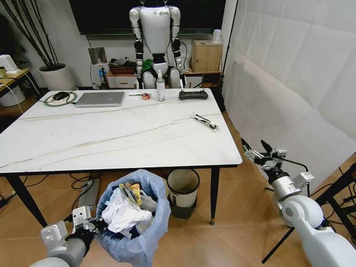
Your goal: Pick up the trash bin and place the trash from the table into it.
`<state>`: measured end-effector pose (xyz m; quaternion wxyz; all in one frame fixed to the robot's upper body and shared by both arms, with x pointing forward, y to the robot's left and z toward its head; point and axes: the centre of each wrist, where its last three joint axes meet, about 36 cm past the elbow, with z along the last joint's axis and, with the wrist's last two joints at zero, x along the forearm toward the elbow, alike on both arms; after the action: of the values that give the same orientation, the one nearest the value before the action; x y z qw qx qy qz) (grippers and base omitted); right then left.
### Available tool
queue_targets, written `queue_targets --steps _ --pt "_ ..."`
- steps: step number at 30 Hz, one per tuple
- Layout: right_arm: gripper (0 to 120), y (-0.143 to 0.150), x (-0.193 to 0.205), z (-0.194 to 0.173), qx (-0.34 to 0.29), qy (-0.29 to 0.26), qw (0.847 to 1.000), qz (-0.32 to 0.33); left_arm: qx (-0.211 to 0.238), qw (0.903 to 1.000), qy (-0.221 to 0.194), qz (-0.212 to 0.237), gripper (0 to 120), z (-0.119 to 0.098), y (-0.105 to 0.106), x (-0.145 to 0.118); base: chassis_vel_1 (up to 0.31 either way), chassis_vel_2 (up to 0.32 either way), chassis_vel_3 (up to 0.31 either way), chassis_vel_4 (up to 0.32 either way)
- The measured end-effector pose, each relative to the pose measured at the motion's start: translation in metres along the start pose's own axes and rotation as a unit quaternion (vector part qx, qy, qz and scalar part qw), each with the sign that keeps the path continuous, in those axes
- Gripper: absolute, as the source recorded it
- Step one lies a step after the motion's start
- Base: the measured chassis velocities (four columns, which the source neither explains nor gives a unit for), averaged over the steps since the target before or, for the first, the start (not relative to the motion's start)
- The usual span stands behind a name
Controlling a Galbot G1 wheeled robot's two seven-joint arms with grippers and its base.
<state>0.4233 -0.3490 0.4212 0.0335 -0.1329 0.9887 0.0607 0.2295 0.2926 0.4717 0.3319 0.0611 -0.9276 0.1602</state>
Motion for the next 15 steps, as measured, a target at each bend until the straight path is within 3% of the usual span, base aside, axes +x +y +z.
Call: queue_targets --steps 10,15 --pt "100 0.001 -0.054 -0.032 -0.007 0.051 0.999 -0.009 0.004 1.0 0.001 -0.003 0 0.002 0.0 0.006 0.0 0.0 0.0 0.0" --pt "100 -0.007 -0.103 -0.037 -0.026 0.081 0.996 -0.022 0.007 0.9999 -0.002 -0.009 0 0.002 0.001 0.009 0.0 0.0 0.0 0.0"
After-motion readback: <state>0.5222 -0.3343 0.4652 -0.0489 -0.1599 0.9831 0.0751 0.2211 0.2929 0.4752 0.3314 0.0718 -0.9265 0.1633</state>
